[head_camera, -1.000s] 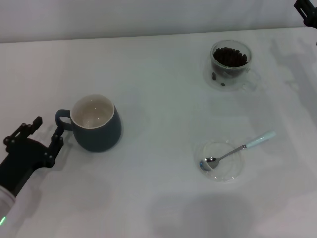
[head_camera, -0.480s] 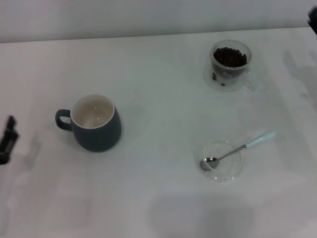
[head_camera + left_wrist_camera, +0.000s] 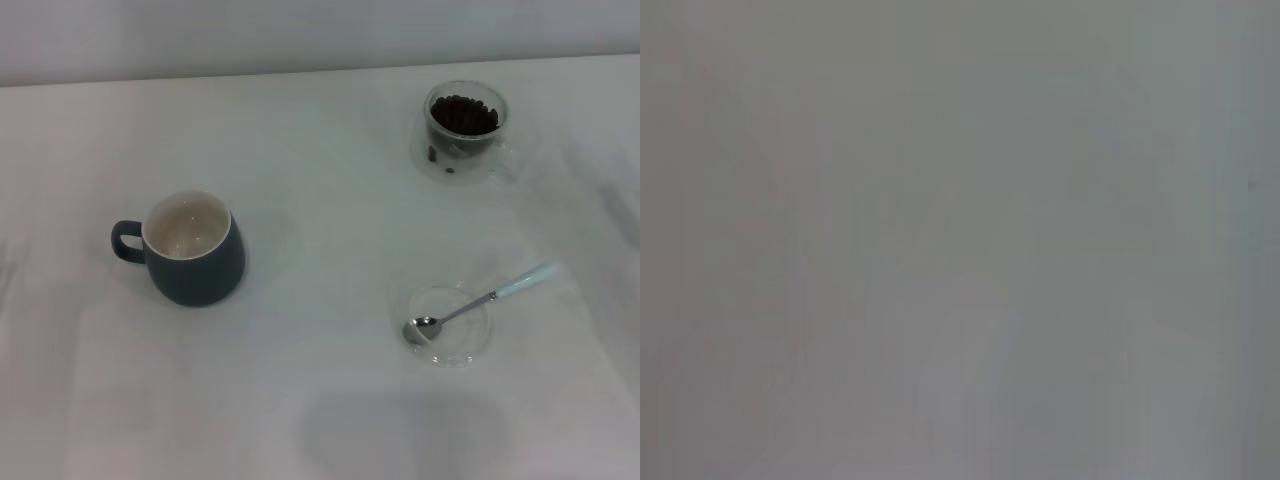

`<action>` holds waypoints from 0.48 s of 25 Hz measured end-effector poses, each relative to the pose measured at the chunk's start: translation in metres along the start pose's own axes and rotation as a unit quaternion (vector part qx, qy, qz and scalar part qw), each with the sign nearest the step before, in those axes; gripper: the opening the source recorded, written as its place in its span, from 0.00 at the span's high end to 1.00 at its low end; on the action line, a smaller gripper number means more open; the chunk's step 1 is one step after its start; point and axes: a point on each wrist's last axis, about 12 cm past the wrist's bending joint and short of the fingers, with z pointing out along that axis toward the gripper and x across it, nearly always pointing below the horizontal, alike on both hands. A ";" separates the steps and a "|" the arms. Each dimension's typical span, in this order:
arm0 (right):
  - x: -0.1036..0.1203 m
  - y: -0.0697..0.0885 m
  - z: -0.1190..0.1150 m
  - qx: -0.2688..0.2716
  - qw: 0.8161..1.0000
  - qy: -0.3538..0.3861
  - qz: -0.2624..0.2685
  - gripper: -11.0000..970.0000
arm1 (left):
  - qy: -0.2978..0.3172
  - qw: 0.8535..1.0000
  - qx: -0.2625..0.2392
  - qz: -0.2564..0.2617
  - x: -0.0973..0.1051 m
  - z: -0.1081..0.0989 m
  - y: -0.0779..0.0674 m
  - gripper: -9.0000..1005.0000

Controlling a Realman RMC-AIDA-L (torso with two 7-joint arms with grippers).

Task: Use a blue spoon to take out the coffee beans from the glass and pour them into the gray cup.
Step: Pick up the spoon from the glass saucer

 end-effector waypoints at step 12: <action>0.045 0.013 -0.045 -0.036 0.992 0.100 0.069 0.13 | -0.025 0.999 0.033 0.000 -0.011 0.036 -0.017 0.11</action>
